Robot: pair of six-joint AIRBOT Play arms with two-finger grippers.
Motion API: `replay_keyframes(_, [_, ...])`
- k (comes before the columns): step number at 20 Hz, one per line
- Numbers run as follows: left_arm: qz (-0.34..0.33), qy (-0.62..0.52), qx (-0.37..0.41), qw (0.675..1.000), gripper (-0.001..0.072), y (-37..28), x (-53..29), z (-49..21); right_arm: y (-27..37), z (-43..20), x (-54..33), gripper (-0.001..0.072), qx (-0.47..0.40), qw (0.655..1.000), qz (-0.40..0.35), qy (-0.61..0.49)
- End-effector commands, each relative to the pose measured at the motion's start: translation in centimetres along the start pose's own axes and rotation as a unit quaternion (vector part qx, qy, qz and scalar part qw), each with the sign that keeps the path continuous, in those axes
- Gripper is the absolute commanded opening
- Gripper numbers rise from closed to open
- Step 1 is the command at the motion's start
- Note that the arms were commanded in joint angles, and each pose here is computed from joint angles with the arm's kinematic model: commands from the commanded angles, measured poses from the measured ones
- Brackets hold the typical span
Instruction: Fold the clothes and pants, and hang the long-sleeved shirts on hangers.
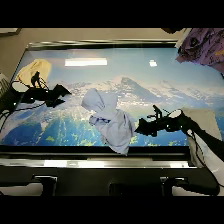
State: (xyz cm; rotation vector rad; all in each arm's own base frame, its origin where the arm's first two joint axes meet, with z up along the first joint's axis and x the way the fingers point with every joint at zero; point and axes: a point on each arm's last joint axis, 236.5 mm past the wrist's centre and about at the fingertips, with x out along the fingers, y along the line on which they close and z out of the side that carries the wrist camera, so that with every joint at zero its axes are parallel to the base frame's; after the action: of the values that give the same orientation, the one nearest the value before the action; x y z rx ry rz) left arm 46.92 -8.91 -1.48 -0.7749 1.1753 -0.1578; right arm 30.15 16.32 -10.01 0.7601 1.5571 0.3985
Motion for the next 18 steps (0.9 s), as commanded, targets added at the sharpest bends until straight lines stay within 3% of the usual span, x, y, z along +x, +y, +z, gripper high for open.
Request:
replay_keyframes(1, [-0.025, 0.015, -0.005, 1.0, 0.0712, 0.4, 4.2, -0.2, -0.1, -0.1, -0.9, 0.0035, -0.026, 1.0, -0.017, -0.007])
replay_keyframes(4, [-0.056, 0.039, -0.013, 0.998, 0.071, 0.1, 6.7, -1.3, 0.1, 0.0, -1.1, 0.0035, -0.021, 1.0, -0.016, -0.011])
replay_keyframes(10, [-0.051, 0.071, -0.012, 0.996, 0.0695, -0.2, 10.0, -4.0, 0.2, -0.4, -1.1, 0.0035, -0.014, 1.0, -0.013, -0.003])
replay_keyframes(11, [-0.05, 0.067, -0.009, 0.996, 0.0601, -0.6, 10.4, -4.1, 0.2, -0.6, -1.1, 0.0035, -0.014, 1.0, -0.013, 0.0])
replay_keyframes(12, [-0.054, 0.06, -0.01, 0.997, 0.0442, -1.1, 10.7, -4.0, 0.3, -0.6, -1.2, 0.0035, -0.015, 1.0, -0.012, 0.0])
replay_keyframes(14, [-0.072, 0.044, -0.024, 0.996, 0.0028, -2.4, 10.8, -3.3, 0.7, -0.3, -1.5, 0.0035, -0.018, 1.0, -0.011, -0.011])
replay_keyframes(18, [-0.12, -0.016, 0.013, 0.993, 0.0016, -7.3, 6.1, 2.3, 4.2, 3.5, -5.8, 0.0033, -0.074, 0.993, -0.02, -0.091])
